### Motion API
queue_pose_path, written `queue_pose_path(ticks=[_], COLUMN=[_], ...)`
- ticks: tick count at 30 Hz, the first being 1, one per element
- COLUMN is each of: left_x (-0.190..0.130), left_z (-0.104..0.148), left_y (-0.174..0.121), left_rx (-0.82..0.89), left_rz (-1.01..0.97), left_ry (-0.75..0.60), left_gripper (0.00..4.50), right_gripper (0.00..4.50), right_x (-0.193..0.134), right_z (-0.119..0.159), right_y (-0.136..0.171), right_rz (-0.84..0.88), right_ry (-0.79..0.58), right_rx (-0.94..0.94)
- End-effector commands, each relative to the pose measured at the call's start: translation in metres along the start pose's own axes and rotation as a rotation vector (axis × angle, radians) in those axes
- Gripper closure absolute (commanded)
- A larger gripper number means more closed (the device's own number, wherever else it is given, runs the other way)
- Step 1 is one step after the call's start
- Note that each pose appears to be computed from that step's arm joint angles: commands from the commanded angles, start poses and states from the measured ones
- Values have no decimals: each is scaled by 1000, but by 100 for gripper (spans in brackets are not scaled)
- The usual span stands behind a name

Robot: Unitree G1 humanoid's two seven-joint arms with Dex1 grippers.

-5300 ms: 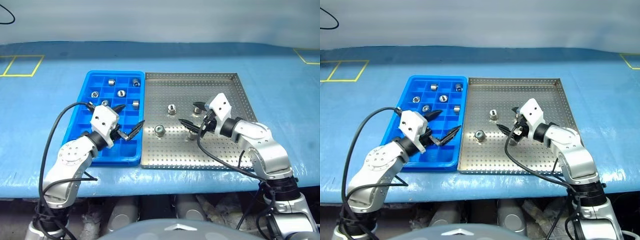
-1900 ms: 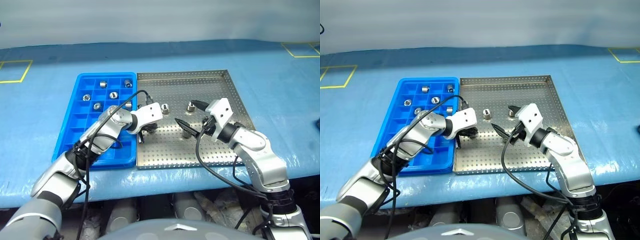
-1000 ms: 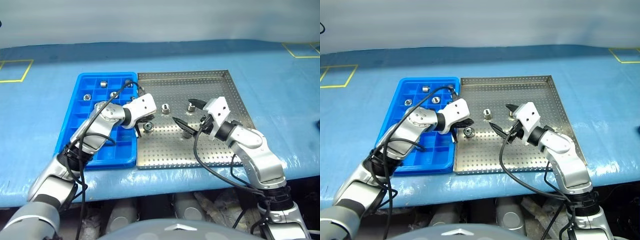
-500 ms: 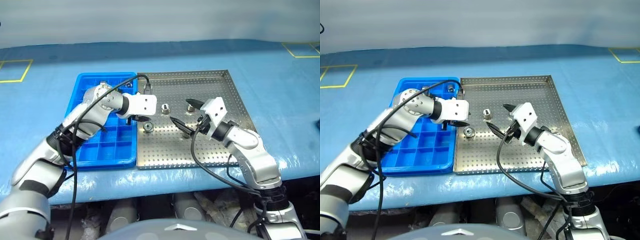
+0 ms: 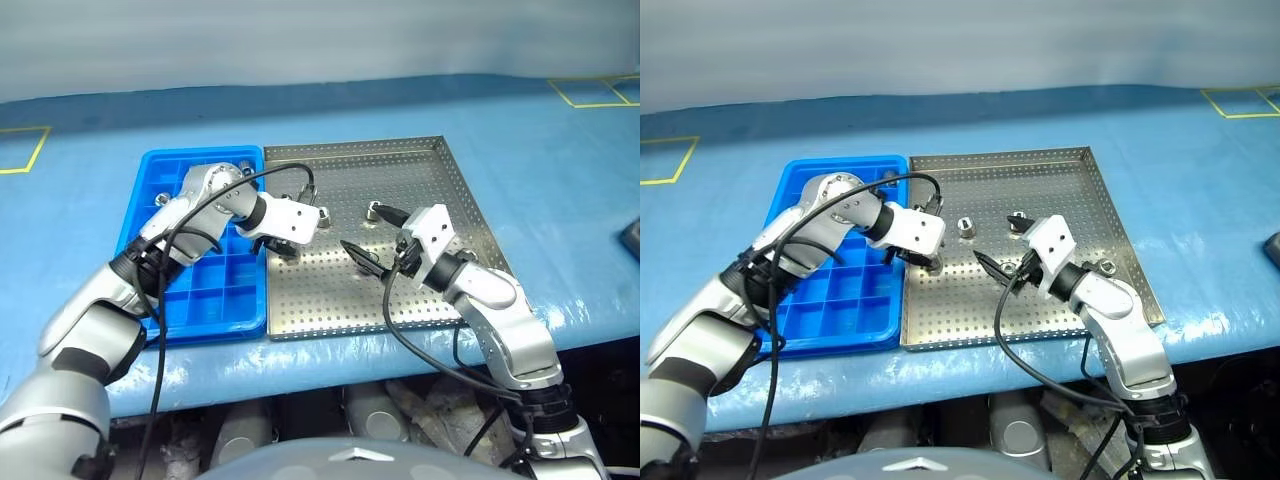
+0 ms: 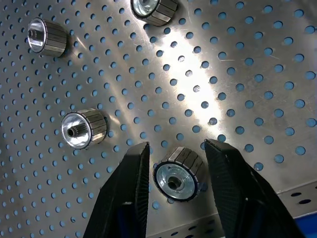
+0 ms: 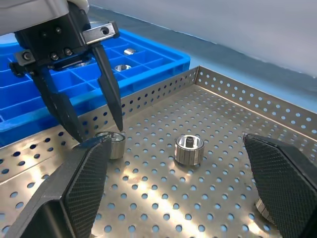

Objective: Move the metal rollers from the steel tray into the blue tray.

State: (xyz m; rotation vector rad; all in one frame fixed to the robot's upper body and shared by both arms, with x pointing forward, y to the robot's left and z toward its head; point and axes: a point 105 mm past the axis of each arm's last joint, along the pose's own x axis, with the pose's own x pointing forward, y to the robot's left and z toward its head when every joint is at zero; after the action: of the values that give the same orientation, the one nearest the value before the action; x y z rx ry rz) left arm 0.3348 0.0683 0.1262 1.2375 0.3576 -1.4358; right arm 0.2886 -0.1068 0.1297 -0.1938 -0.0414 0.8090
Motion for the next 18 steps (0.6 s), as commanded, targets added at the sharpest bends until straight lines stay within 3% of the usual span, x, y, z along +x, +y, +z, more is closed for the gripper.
queue_pose_path(ticks=[1, 8, 11, 16, 18], left_x=[-2, 2, 3, 2, 2], left_z=[1, -14, -17, -21, -22], left_y=[6, 7, 9, 16, 16], left_rx=[36, 24, 46, 30, 29], left_rz=[7, -3, 9, 40, 34], left_ry=[23, 74, 94, 116, 124], left_gripper=[260, 260, 203, 42, 42], right_gripper=[0, 0, 0, 0, 0], right_x=[-3, -5, -5, -5, -5], right_z=[17, 17, 17, 17, 17], right_y=[2, 1, 1, 1, 1], right_rz=[8, -1, -4, -10, -12], right_ry=[-57, -50, -49, -49, -49], right_rx=[-37, -39, -41, -43, -44])
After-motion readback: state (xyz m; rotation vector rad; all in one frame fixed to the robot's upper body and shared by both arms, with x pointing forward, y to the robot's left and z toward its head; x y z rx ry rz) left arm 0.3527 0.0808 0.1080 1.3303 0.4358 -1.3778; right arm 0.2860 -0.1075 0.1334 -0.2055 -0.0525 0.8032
